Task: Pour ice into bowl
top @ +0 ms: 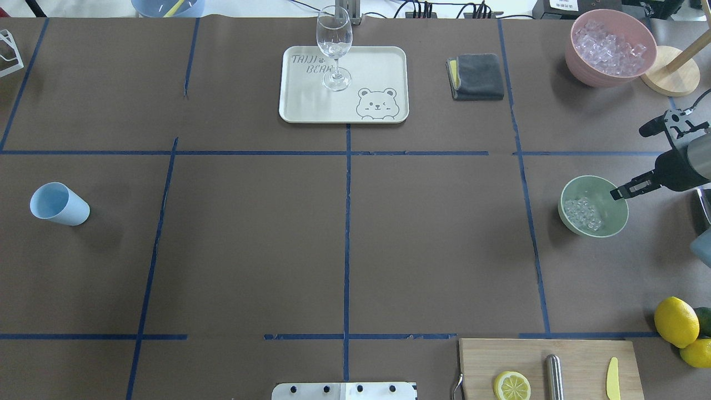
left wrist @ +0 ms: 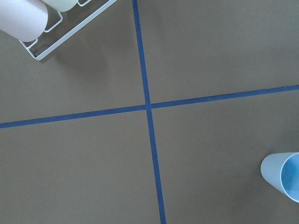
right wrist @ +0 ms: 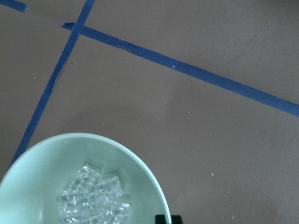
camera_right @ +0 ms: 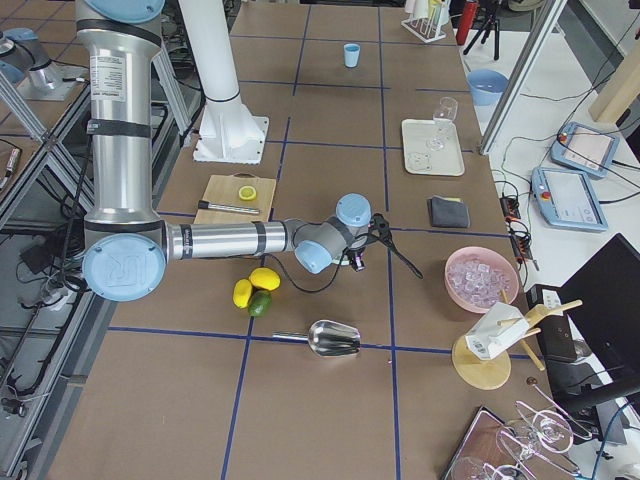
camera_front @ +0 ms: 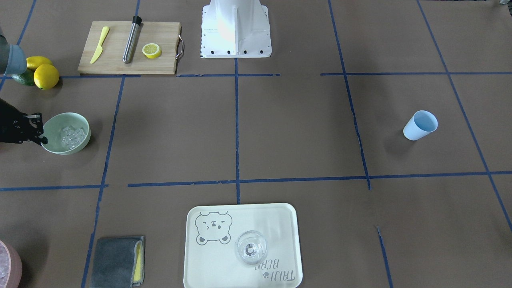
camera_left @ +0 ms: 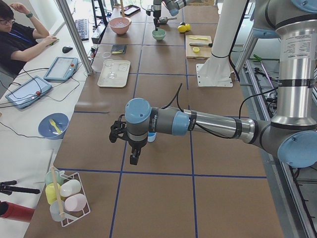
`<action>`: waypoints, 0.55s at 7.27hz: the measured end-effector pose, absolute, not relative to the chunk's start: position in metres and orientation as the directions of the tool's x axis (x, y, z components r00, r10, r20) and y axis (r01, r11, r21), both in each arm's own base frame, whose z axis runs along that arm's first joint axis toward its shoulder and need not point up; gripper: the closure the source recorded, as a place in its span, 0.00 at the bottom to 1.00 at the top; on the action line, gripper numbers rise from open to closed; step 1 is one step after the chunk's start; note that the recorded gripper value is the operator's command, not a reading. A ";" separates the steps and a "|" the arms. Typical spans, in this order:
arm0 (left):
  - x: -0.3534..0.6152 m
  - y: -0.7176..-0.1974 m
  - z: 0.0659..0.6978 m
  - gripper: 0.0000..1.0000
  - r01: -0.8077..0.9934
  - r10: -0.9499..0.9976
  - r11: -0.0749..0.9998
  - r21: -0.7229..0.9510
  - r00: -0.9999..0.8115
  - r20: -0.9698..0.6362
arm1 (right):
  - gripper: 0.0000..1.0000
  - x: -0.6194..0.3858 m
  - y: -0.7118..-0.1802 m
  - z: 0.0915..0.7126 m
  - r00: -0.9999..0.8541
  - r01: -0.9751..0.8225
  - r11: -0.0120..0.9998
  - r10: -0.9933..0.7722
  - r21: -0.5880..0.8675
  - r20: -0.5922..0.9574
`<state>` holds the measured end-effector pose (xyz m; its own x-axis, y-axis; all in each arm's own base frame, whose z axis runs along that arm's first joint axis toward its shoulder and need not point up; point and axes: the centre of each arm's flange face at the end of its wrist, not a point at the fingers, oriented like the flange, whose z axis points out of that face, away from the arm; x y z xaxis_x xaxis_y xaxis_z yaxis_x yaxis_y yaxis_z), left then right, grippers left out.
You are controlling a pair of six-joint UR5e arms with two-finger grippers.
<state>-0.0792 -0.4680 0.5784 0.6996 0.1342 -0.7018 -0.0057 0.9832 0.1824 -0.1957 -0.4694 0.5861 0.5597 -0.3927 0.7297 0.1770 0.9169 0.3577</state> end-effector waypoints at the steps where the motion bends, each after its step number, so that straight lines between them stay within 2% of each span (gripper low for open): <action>1: -0.079 -0.468 0.578 0.00 -0.006 0.134 0.983 0.183 0.700 -0.702 | 0.00 -0.188 -0.474 0.582 0.567 0.160 0.916 -0.390 0.367 0.726; 4: -0.079 -0.468 0.578 0.00 -0.006 0.135 0.983 0.183 0.700 -0.702 | 0.00 -0.104 -0.494 0.592 0.634 0.104 0.915 -0.363 0.390 0.683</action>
